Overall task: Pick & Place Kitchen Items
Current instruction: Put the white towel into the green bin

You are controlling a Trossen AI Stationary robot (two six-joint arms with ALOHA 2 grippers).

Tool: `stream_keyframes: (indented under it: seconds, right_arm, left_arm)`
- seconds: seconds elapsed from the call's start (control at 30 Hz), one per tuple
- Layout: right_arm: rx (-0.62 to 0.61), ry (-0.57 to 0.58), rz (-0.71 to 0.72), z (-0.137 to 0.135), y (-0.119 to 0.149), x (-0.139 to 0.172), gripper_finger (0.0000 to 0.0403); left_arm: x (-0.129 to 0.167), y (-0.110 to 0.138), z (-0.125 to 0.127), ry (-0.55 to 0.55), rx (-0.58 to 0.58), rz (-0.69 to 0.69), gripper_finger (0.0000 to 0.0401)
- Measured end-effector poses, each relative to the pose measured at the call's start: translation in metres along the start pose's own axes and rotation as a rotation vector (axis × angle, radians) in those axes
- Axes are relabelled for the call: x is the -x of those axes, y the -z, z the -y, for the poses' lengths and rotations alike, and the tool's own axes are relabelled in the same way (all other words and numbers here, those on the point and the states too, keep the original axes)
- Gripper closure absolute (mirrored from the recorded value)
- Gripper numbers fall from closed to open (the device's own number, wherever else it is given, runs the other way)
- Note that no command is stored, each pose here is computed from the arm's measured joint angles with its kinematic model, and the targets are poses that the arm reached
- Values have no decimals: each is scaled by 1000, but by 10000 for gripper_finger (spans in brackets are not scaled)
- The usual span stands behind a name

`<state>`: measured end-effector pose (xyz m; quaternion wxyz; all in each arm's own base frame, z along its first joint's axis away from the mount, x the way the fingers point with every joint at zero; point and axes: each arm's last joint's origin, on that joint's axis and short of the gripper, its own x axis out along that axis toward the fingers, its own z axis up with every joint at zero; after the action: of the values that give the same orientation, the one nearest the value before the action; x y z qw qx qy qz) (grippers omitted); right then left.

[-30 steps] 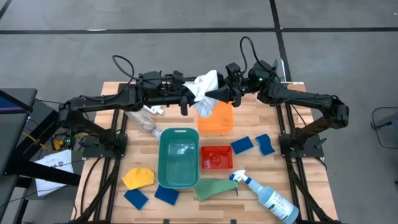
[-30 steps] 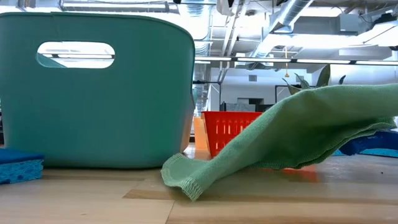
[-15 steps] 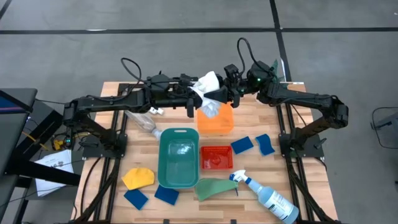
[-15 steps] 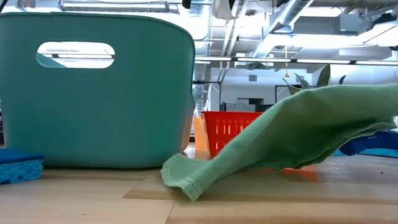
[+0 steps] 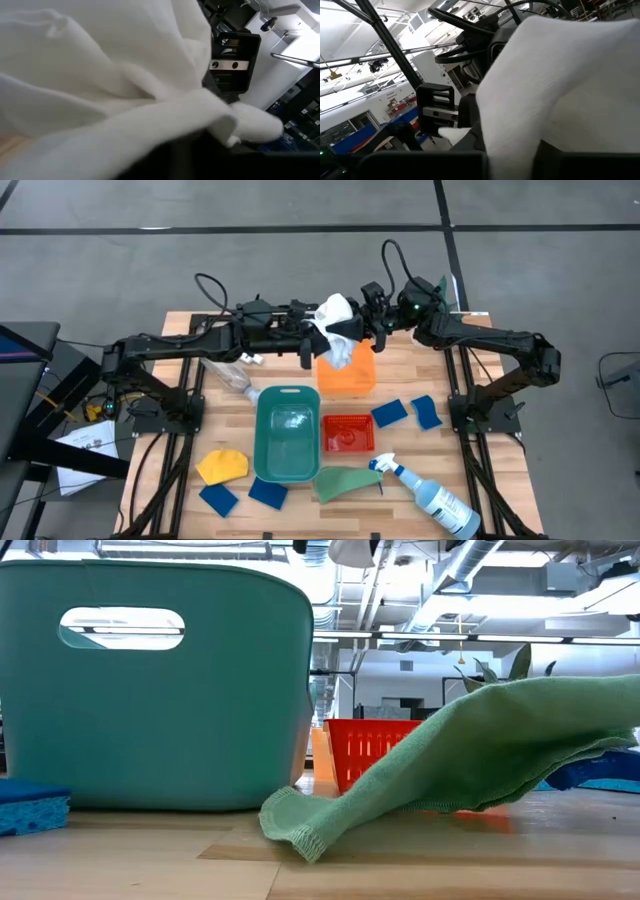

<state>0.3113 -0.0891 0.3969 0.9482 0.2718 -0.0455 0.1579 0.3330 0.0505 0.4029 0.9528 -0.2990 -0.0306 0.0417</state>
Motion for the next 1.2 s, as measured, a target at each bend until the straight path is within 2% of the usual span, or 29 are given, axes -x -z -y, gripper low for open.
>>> stream_keyframes:
  seconds: [0.13,0.37,0.6,0.77,0.9,1.0,1.2]
  right_arm:
    - [-5,6,-7,1,1,0,397]
    - [-7,24,-42,1,4,1,398]
    - [-32,53,-84,5,9,2,399]
    - [-89,88,-131,8,14,2,399]
    - [-170,118,-188,7,25,-1,399]
    - [-228,149,-213,5,34,-7,399]
    - [-334,194,-251,0,57,-24,399]
  left_arm:
    - [7,-2,2,-15,1,-20,308]
    - [44,-17,14,-52,-49,-66,278]
    - [89,-27,27,-29,-107,-156,270]
    - [120,-35,35,-29,-148,-164,270]
    - [139,-41,37,-103,-164,-118,270]
    - [150,-41,35,-201,-171,-96,270]
    - [159,-36,27,-371,-189,-123,270]
